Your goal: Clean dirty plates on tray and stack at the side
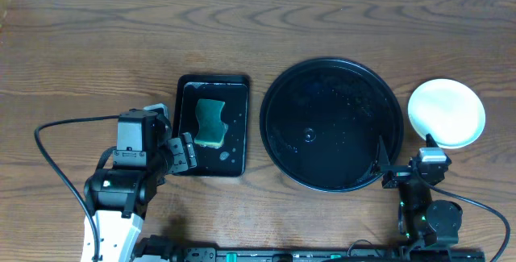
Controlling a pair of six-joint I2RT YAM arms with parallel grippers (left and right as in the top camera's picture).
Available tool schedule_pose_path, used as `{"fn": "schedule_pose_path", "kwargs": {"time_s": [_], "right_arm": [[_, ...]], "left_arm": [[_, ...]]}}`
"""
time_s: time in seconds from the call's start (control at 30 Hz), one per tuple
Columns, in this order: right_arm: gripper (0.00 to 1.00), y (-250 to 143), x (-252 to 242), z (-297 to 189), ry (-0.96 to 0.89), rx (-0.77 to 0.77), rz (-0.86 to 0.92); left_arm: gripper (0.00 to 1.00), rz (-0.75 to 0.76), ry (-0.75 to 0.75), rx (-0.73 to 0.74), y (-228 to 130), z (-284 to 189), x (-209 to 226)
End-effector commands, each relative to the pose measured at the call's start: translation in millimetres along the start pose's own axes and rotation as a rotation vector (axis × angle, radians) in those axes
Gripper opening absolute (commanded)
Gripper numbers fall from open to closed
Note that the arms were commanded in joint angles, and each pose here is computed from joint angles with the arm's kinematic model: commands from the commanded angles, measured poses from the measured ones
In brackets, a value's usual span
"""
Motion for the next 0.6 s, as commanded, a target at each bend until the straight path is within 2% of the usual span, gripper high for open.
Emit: {"fn": "schedule_pose_path", "kwargs": {"time_s": [0.0,0.57], "right_arm": [[0.99,0,1,0,0.0,-0.001,-0.012],[0.99,0,1,0,0.0,-0.001,-0.012]], "left_arm": [[0.82,0.015,0.005,0.002,-1,1,0],[0.82,0.02,-0.003,-0.091,-8,-28,2]]}}
Point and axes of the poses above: each gripper's point midway between its finger pads, its own z axis out along the fingers, its own x axis along the line the jaws close on, y = z × x, the point moved 4 cm from there along -z, back along the fingers, and after that the axes turned 3 degrees about z, right-handed, at the moved point
